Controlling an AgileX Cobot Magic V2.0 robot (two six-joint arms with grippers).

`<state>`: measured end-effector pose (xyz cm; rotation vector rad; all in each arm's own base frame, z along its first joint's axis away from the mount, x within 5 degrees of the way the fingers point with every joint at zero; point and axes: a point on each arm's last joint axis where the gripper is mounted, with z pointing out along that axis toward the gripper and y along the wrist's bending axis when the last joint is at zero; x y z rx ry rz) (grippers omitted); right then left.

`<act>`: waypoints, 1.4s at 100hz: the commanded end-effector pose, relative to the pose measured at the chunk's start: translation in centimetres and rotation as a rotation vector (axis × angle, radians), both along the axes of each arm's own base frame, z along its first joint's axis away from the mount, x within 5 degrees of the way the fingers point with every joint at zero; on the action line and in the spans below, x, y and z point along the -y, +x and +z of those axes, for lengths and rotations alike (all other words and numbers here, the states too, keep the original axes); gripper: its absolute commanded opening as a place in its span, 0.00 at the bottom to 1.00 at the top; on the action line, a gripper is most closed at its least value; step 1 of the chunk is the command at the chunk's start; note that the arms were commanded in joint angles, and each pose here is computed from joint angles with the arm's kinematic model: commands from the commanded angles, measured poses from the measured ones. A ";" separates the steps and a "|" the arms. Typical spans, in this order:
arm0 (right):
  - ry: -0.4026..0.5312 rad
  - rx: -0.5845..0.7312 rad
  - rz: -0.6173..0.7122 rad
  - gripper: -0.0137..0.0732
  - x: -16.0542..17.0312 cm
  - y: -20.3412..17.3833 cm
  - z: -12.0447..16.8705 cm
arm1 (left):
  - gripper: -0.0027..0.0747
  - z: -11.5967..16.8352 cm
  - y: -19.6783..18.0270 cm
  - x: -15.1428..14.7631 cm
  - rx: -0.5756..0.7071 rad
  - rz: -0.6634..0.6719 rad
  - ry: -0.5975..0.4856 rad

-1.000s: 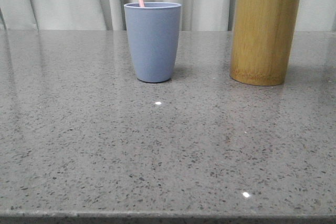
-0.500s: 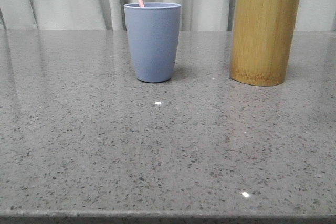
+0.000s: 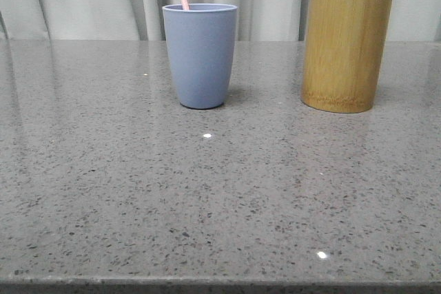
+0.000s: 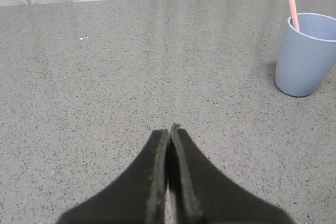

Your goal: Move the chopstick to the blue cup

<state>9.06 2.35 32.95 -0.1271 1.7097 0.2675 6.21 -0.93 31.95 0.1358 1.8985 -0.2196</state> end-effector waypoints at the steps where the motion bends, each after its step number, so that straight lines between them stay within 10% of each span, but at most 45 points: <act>1: 0.011 0.124 -0.006 0.09 0.4 -1.1 0.9 | 0.01 0.8 -0.4 0.0 0.097 -0.025 -0.035; 140: 0.032 0.205 -0.007 0.09 1.0 -3.8 -0.5 | 0.01 -1.7 -1.1 -0.3 0.151 -0.037 -0.025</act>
